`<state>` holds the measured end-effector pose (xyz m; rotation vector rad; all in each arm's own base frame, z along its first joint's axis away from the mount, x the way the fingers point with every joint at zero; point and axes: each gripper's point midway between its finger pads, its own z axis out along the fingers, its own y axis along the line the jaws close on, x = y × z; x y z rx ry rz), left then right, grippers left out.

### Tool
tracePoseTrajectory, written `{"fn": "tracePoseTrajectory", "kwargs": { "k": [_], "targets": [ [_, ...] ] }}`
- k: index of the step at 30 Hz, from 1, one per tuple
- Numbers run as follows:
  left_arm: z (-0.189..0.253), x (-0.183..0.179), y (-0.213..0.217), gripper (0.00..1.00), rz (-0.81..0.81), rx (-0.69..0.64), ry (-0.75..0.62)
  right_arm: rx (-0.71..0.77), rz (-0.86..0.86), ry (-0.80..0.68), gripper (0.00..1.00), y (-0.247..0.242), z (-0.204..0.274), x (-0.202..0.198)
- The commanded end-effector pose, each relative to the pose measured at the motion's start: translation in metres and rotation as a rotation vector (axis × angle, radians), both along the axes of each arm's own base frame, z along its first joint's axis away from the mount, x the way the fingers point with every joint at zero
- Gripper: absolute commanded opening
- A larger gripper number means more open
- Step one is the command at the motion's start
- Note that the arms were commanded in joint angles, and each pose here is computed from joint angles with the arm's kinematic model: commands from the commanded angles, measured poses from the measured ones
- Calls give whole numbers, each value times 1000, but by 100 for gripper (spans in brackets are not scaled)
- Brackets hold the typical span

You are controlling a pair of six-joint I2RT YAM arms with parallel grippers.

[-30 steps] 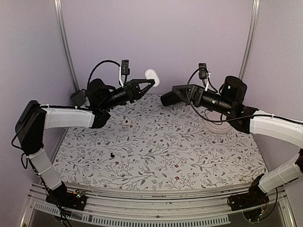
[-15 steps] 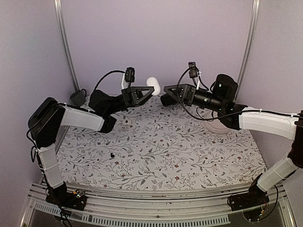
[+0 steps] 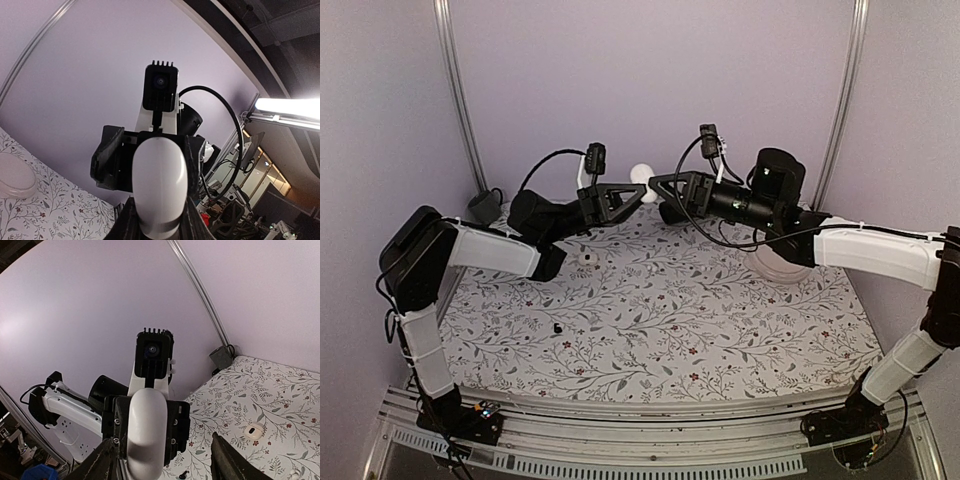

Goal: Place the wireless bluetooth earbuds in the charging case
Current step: Open the charging case.

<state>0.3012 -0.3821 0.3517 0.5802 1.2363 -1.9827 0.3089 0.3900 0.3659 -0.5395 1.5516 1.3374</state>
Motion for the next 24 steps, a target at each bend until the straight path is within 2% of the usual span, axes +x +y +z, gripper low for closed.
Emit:
{"fn": "tracePoseTrajectory", "kwargs": {
  "k": [1, 9, 16, 24],
  "targets": [
    [28, -14, 7, 0, -8, -45, -83, -54, -68, 9, 64, 0, -10, 12],
    [36, -19, 7, 0, -24, -49, -111, -132, -153, 39, 58, -8, -27, 24],
    [45, -27, 14, 0, -36, -62, -148, -141, -239, 77, 55, -33, -33, 38],
    [46, -25, 15, 0, -27, -64, -150, -136, -212, 73, 54, -32, -29, 32]
  ]
}}
